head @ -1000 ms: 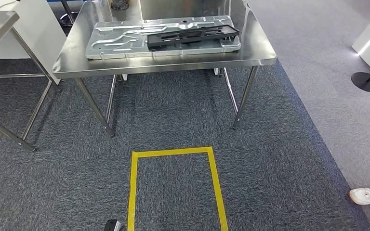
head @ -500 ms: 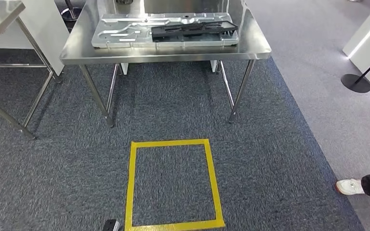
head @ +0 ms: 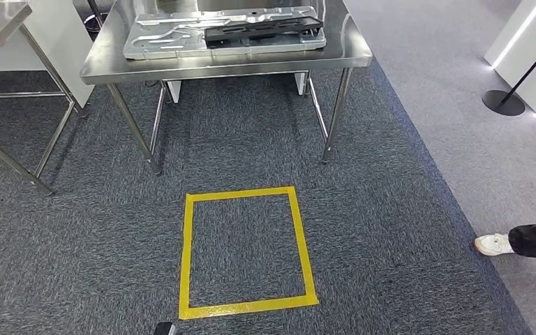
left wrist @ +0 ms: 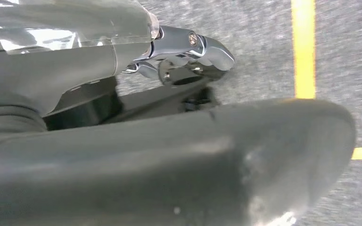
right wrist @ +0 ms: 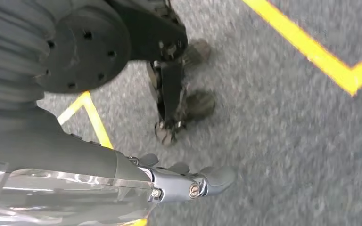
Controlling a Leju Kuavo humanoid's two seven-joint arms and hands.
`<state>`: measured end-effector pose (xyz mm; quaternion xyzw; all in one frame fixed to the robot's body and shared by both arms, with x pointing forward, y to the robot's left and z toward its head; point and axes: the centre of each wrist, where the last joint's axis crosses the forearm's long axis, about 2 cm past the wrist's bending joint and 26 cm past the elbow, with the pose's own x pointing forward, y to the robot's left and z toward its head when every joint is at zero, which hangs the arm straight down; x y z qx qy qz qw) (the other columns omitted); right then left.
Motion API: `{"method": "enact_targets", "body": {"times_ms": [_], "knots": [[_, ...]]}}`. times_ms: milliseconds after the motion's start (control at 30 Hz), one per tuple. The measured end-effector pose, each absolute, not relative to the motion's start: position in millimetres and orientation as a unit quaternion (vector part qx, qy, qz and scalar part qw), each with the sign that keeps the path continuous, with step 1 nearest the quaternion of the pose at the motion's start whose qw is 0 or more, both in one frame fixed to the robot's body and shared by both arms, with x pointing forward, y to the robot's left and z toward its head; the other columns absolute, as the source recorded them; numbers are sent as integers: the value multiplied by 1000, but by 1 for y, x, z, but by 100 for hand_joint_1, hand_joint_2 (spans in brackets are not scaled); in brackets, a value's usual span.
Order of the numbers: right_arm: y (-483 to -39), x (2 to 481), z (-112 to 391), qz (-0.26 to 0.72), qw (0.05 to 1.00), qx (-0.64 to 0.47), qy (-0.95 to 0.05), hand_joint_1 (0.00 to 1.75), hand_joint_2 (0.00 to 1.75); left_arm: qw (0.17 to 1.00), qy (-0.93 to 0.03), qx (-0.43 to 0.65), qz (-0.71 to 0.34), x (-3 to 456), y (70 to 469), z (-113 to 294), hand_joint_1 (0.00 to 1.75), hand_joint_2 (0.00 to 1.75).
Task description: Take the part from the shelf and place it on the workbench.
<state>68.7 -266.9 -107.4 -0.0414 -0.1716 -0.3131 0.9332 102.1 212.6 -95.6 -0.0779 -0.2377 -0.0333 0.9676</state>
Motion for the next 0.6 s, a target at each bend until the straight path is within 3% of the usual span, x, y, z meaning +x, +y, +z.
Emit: {"method": "enact_targets", "body": {"times_ms": [33, 333, 400, 467, 533, 600], "knots": [[-267, 69, -107, -312, 933, -42, -173, 0, 175, 968, -236, -76, -33, 101, 213, -96, 0, 175], [-263, 80, -105, -255, 936, 0, -241, 0, 175, 976, -210, -55, -35, 100, 216, -97, 0, 175], [-262, 86, -104, -239, 936, 12, -257, 0, 87, 976, -206, -57, -36, 100, 217, -97, 0, 175], [-261, 90, -103, -220, 936, 28, -272, 0, 87, 976, -203, -63, -36, 100, 216, -97, 0, 175], [-259, 93, -102, -206, 934, 56, -288, 0, 175, 977, -200, -70, -38, 100, 216, -97, 0, 175], [-257, 94, -102, -198, 930, 84, -299, 0, 175, 977, -198, -75, -40, 100, 217, -97, 0, 175]]}}
